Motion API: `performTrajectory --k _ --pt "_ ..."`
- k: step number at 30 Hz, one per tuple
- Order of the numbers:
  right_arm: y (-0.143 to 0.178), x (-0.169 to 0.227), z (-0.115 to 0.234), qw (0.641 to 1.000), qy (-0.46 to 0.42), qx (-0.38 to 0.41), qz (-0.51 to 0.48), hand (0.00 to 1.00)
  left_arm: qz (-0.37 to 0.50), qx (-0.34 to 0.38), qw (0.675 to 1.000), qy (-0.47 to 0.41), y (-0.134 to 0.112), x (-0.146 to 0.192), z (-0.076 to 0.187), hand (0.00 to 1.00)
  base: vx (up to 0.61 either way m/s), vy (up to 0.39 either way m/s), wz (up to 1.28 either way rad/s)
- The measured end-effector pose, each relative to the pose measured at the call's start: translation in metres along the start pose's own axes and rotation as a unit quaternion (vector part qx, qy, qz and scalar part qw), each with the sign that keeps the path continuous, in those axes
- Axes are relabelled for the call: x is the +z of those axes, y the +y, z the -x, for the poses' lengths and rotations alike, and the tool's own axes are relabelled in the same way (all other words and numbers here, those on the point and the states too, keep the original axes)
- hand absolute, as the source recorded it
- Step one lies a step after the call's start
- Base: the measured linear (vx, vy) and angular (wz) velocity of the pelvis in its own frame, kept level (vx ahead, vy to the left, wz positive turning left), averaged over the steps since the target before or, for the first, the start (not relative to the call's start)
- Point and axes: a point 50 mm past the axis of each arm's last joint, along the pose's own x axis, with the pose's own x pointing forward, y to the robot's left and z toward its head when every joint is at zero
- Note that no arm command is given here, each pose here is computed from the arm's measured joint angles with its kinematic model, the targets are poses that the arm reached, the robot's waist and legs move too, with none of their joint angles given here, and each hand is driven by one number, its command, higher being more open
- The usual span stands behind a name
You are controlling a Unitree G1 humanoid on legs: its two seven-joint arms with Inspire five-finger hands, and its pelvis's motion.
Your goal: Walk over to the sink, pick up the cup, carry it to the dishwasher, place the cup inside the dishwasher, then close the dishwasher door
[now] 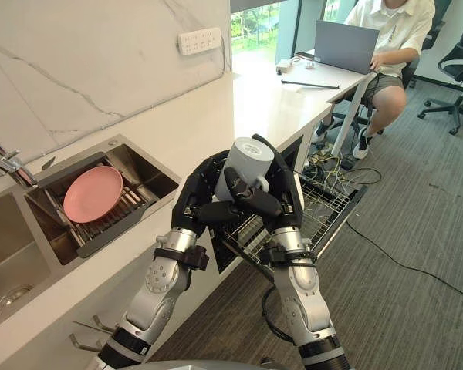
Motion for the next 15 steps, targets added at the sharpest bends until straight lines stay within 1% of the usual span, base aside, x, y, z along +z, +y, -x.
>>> performTrajectory --k 1,4,7,10,12,15 --pt "0.0 0.0 0.0 1.0 0.0 0.0 -0.001 0.3 0.004 0.0 1.0 0.002 0.0 0.0 0.0 0.9 0.0 0.0 0.0" --pt "0.0 0.0 0.0 1.0 -0.001 -0.002 -0.003 0.3 0.009 -0.001 1.0 0.003 -0.001 -0.001 0.0 0.9 -0.01 0.005 0.0" --pt "-0.006 0.004 -0.001 1.0 -0.011 -0.017 0.0 0.3 0.014 -0.014 1.0 0.0 -0.008 0.001 0.001 0.9 0.0 0.0 0.0" --pt "-0.011 0.009 -0.003 0.999 -0.025 -0.04 0.025 0.3 0.018 -0.02 1.0 -0.007 -0.012 0.004 0.001 0.9 0.0 0.0 0.0" --pt "-0.017 0.013 -0.003 0.996 -0.036 -0.068 0.042 0.3 0.025 -0.016 0.999 -0.014 -0.013 0.007 0.001 0.9 0.0 0.0 0.0" --pt "-0.028 0.022 -0.003 0.991 -0.054 -0.096 0.081 0.3 0.028 -0.001 0.999 -0.02 -0.008 0.01 0.002 0.9 0.0 0.0 0.0"
